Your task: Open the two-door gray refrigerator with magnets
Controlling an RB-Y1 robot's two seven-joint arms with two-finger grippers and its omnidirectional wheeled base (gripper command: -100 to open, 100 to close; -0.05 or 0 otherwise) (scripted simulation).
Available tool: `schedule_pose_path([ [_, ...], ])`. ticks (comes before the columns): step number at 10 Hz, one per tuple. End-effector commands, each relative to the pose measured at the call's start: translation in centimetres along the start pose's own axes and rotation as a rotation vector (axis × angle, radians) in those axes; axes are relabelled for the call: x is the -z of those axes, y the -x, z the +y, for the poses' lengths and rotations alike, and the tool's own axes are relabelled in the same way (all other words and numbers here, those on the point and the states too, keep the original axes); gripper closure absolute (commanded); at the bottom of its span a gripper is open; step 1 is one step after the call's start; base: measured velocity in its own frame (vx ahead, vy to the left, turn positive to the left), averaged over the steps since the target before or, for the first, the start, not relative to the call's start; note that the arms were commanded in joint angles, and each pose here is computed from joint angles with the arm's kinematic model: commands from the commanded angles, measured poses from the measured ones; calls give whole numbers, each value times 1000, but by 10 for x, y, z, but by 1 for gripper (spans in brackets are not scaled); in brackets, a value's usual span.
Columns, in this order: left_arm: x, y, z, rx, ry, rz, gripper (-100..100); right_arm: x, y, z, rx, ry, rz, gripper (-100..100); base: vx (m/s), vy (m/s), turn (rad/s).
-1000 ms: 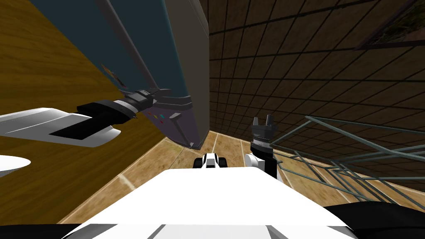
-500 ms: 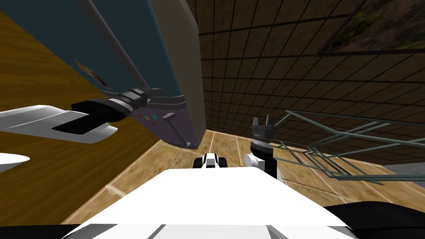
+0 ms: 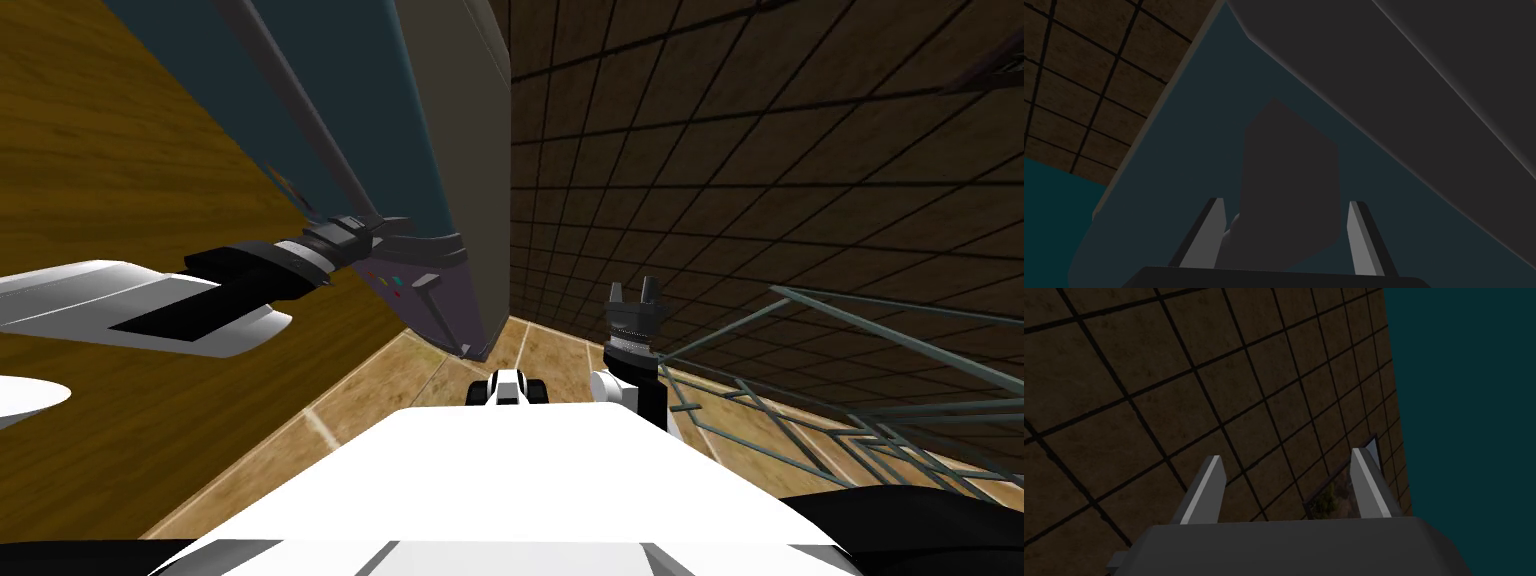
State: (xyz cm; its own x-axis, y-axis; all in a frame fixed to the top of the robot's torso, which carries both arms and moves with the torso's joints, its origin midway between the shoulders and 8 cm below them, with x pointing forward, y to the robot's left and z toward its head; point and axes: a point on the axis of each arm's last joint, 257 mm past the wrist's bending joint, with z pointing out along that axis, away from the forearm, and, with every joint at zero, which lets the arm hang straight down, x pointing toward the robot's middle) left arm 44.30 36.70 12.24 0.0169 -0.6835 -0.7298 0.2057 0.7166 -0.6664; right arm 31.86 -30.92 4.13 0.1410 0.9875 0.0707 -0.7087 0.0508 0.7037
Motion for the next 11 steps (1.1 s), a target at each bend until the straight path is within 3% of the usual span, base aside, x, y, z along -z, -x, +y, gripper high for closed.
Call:
schedule_pose_path([
  [1, 9, -28, -24, 15, -43, 47, 100, 0, 0, 0, 0, 0, 0, 0, 143, 48, 319],
  [5, 24, -61, -60, 31, -112, 109, 100, 0, 0, 0, 0, 0, 0, 0, 93, 15, 217],
  [6, 22, -55, -60, 23, -111, 96, 100, 0, 0, 0, 0, 0, 0, 0, 47, -8, 71],
  [7, 24, -66, -75, 31, -151, 131, 100, 0, 0, 0, 0, 0, 0, 0, -49, 143, 11],
  [8, 26, -74, -86, 39, -183, 161, 100, 0, 0, 0, 0, 0, 0, 0, -93, 362, 26],
  [9, 26, -74, -86, 39, -183, 161, 100, 0, 0, 0, 0, 0, 1, 0, -108, 311, -27],
  [11, 32, -90, -107, 55, -245, 220, 100, 0, 0, 0, 0, 0, 1, 0, -148, 317, 39],
])
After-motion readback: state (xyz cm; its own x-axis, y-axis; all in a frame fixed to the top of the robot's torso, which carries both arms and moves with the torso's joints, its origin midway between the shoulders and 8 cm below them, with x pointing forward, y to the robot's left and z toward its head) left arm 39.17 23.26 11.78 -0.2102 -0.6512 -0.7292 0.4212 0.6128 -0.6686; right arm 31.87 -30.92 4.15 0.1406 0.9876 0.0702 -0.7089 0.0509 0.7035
